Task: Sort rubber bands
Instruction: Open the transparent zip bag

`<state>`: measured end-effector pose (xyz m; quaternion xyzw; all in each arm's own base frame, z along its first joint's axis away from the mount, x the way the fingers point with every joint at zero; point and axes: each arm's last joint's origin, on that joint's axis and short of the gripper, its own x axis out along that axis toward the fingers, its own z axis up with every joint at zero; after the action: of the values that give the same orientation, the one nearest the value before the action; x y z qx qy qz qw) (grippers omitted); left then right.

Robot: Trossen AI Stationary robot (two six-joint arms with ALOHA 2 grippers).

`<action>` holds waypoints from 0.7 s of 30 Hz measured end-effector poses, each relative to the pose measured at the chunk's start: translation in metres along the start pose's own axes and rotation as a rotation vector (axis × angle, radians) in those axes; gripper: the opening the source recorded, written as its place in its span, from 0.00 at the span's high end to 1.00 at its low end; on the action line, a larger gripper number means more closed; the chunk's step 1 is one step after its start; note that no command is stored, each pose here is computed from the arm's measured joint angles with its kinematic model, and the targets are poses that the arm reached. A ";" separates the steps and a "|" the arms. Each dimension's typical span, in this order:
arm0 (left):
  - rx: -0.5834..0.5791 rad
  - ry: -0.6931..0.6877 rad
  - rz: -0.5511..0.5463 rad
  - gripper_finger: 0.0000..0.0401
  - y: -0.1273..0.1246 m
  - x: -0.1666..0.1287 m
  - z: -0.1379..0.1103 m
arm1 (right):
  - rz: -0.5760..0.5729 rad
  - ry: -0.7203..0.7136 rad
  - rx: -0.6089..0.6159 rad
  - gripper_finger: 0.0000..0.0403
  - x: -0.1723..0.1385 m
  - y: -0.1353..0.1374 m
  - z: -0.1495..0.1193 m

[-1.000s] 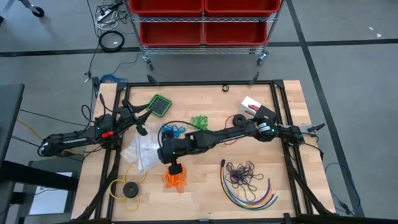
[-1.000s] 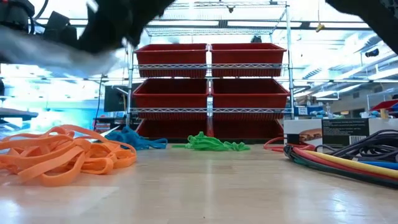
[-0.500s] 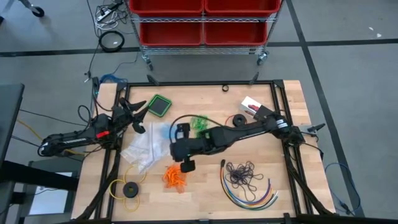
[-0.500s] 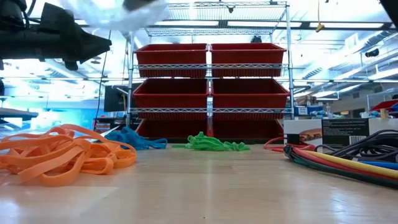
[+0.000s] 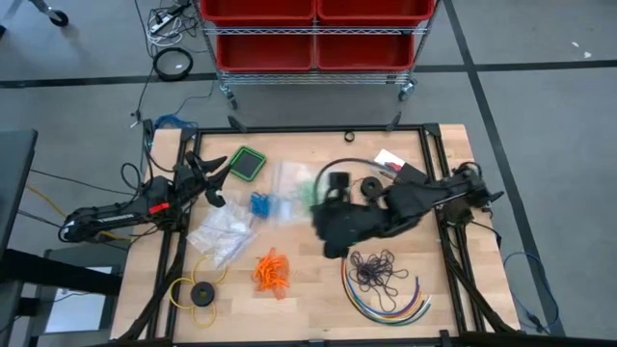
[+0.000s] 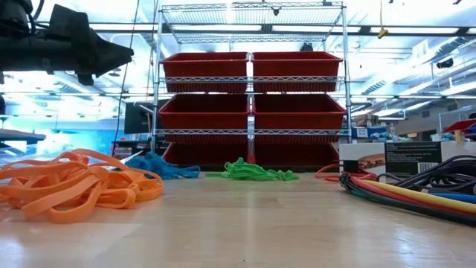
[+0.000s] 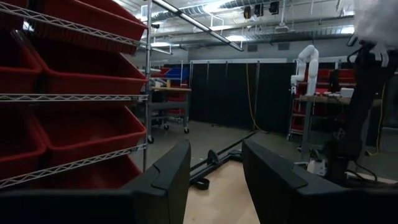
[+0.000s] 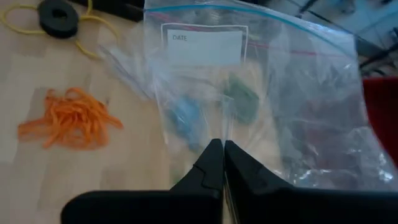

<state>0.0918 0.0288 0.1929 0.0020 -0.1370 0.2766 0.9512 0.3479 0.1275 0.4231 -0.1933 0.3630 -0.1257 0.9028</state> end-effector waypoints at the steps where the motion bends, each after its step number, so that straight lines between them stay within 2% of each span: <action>1: 0.009 0.000 0.001 0.62 0.000 0.000 0.000 | -0.005 0.008 0.006 1.00 -0.008 -0.003 -0.003; 7: -0.007 -0.003 0.000 0.62 0.000 0.000 0.000 | -0.057 0.028 0.044 1.00 -0.043 -0.017 -0.035; 12: -0.015 -0.002 0.000 0.62 0.000 0.000 0.000 | -0.071 0.019 0.130 1.00 -0.053 -0.024 -0.081; 16: -0.071 0.018 -0.007 0.62 0.000 0.000 -0.002 | 0.024 -0.097 0.191 1.00 -0.042 -0.012 -0.122; 21: -0.149 0.077 -0.053 0.62 -0.002 0.000 -0.007 | 0.177 -0.277 0.239 1.00 -0.006 0.011 -0.176</action>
<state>0.0951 0.0279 0.1860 -0.0759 -0.1205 0.2403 0.9602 0.2201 0.0940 0.3056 -0.0675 0.2335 -0.0601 0.9682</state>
